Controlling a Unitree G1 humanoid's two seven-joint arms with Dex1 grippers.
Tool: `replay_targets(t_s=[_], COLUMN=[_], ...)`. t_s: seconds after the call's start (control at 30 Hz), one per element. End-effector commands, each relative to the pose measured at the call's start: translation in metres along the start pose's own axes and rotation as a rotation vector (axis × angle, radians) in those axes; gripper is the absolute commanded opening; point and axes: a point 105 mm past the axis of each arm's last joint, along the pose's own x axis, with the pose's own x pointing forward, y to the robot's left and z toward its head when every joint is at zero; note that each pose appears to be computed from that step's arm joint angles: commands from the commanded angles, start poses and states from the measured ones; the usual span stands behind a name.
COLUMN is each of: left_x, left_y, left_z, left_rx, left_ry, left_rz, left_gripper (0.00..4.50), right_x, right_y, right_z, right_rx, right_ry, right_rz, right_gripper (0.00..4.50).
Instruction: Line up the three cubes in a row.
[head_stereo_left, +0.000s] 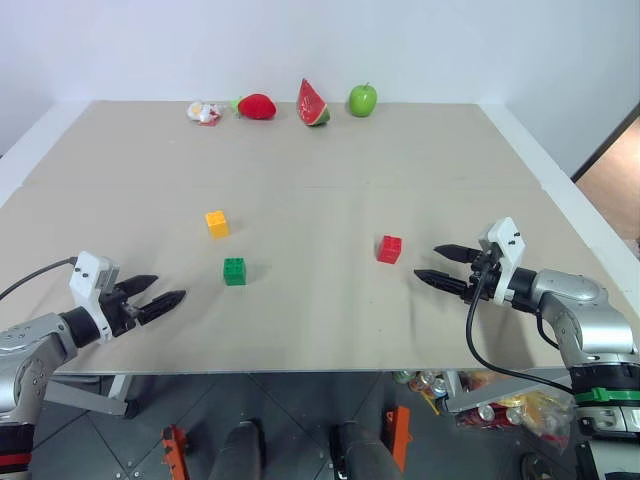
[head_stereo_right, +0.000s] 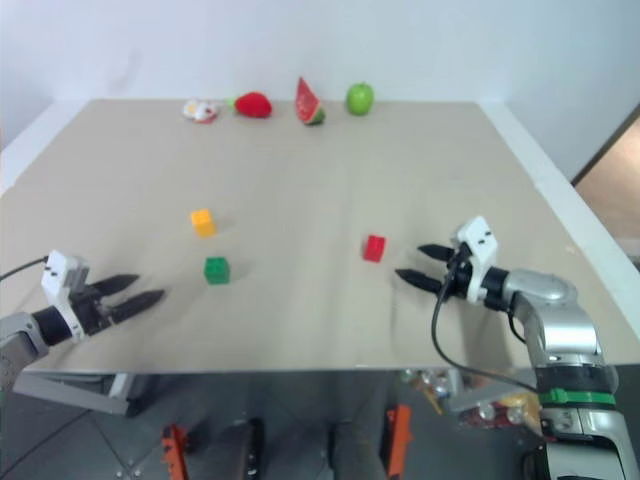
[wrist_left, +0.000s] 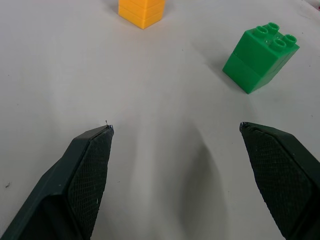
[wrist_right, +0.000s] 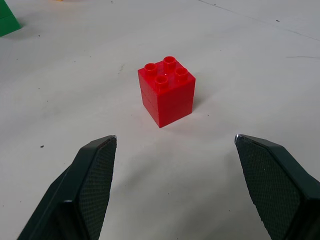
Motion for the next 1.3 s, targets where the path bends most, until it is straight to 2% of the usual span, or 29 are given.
replay_targets(t_s=[0.03, 0.23, 0.43, 0.67, 0.93, 0.97, 1.17, 1.2, 1.3], left_x=[-0.005, 0.005, 0.017, 0.033, 0.038, 0.038, 0.038, 0.038, 0.039], left_y=[-0.001, -0.027, -0.060, -0.089, -0.094, -0.093, -0.093, -0.093, -0.093], left_z=[0.020, 0.047, 0.072, 0.085, 0.081, 0.081, 0.081, 0.081, 0.080], left_rx=[0.086, 0.251, 0.346, 0.408, 0.400, 0.396, 0.369, 0.367, 0.359], left_ry=[-0.016, 0.024, 0.000, -0.017, -0.010, -0.009, -0.019, -0.020, -0.020], left_rz=[-0.031, -0.207, -0.370, -0.491, -0.511, -0.510, -0.508, -0.508, -0.509], left_gripper=[4.18, 4.18, 4.18, 4.18, 4.18, 4.24, 4.24, 4.24, 4.24], right_x=[0.001, 0.020, 0.040, 0.064, 0.079, 0.080, 0.079, 0.079, 0.079], right_y=[-0.002, -0.008, -0.020, -0.015, -0.004, -0.003, -0.001, -0.001, 0.000], right_z=[0.011, 0.007, 0.015, 0.022, 0.020, 0.020, 0.022, 0.022, 0.022], right_rx=[-0.062, -0.165, -0.218, -0.218, -0.210, -0.207, -0.191, -0.190, -0.189], right_ry=[-0.011, 0.066, 0.089, 0.087, 0.081, 0.076, 0.058, 0.056, 0.055], right_rz=[0.014, 0.080, 0.115, 0.201, 0.256, 0.263, 0.289, 0.292, 0.299], right_gripper=[3.92, 3.92, 3.92, 3.92, 3.92, 3.38, 1.37, 1.21, 1.21])
